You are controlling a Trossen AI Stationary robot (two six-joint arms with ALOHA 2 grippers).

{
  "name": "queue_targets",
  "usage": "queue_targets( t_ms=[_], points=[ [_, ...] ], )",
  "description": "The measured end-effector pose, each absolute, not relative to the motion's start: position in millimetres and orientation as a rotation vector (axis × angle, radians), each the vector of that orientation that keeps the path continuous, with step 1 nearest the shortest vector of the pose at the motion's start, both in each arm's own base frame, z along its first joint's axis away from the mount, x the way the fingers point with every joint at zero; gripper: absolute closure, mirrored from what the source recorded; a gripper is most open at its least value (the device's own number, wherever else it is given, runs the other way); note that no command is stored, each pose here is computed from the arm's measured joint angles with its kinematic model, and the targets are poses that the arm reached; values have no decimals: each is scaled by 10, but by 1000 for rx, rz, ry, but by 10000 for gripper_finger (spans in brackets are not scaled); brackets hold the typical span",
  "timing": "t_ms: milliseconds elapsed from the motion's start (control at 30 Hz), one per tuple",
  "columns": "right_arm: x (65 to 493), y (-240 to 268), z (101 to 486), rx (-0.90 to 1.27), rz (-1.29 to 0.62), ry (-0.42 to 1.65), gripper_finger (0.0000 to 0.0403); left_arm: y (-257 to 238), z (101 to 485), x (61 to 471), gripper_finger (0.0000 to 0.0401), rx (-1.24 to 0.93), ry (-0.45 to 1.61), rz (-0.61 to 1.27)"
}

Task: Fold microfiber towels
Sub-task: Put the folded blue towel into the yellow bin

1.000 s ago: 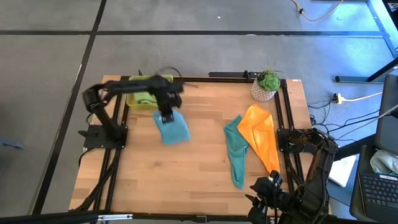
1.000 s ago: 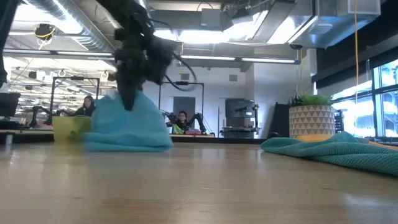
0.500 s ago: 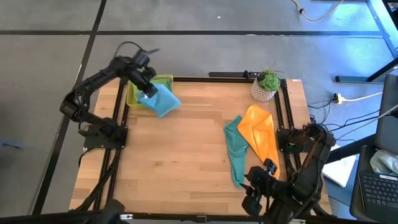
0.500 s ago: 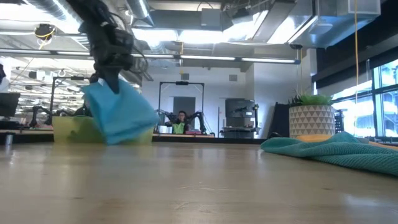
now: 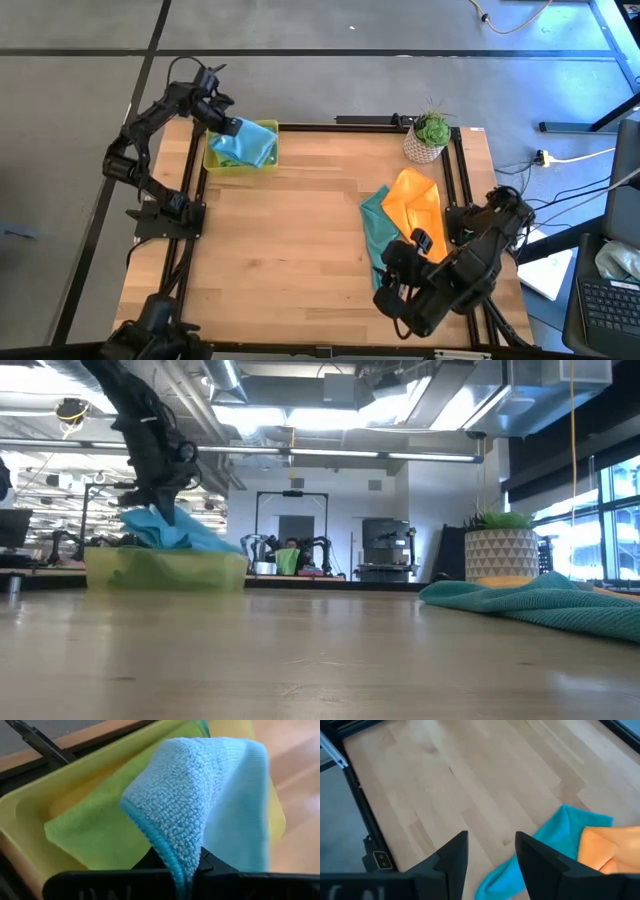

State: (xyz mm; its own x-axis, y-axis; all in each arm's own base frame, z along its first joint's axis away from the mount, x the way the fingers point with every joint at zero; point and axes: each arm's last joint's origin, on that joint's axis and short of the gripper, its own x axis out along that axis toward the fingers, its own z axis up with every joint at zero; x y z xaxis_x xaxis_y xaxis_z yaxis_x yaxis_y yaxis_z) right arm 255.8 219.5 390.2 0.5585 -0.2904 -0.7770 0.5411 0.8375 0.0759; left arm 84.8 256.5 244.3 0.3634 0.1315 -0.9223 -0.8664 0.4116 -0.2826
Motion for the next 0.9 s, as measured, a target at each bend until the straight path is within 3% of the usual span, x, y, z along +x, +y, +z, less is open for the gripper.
queue_targets(
  t_ms=[500, 900],
  points=[
    [2610, 2134, 3901, 364, -530, 845, 238, 2671, 2330, 860, 395, -1058, 921, 876],
    [2613, 2130, 3902, 360, -533, 839, 238, 2613, 2334, 877, 292, -986, 1019, 818]
  ],
)
